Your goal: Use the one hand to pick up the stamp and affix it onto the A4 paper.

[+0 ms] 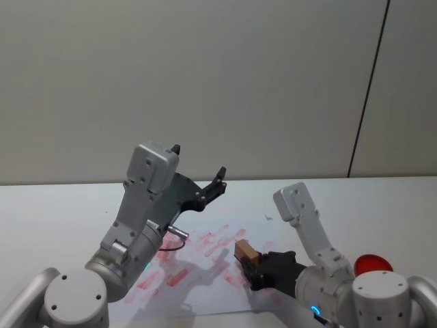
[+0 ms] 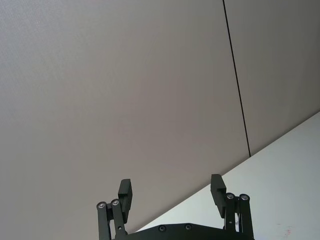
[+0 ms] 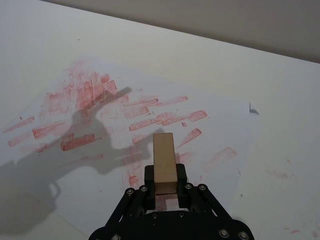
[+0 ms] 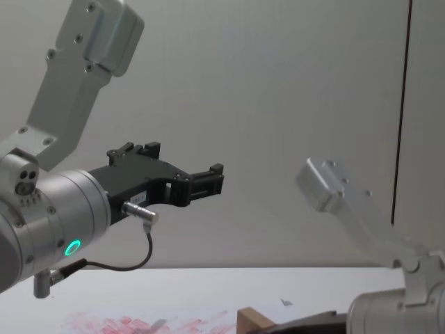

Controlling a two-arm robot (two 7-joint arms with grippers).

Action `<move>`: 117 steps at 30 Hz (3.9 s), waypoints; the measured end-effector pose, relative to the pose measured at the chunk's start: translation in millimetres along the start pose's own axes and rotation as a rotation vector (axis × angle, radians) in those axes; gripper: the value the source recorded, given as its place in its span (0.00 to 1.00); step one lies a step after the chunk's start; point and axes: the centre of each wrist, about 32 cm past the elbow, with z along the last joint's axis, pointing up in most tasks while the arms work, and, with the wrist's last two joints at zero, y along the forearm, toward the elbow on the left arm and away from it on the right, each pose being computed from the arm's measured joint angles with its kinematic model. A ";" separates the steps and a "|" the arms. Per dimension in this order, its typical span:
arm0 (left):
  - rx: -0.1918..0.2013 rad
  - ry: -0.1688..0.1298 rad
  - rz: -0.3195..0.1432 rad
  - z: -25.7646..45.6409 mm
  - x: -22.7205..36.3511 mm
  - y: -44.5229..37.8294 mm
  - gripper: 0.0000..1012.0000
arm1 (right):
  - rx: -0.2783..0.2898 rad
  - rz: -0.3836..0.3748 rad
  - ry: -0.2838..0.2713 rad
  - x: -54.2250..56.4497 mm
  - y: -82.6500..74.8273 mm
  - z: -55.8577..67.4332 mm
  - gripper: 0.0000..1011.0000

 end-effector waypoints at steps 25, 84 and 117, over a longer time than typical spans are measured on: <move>0.000 0.000 0.000 0.0 0.0 0.0 0.99 | -0.037 -0.031 -0.012 -4.2 10.1 -10.9 0.21; 0.000 0.000 0.000 0.0 0.0 0.0 0.99 | -0.006 -0.328 0.093 90.4 -113.3 -29.0 0.21; 0.000 0.000 0.000 0.0 0.0 0.0 0.99 | -0.057 -0.317 0.074 88.8 -97.8 -34.4 0.63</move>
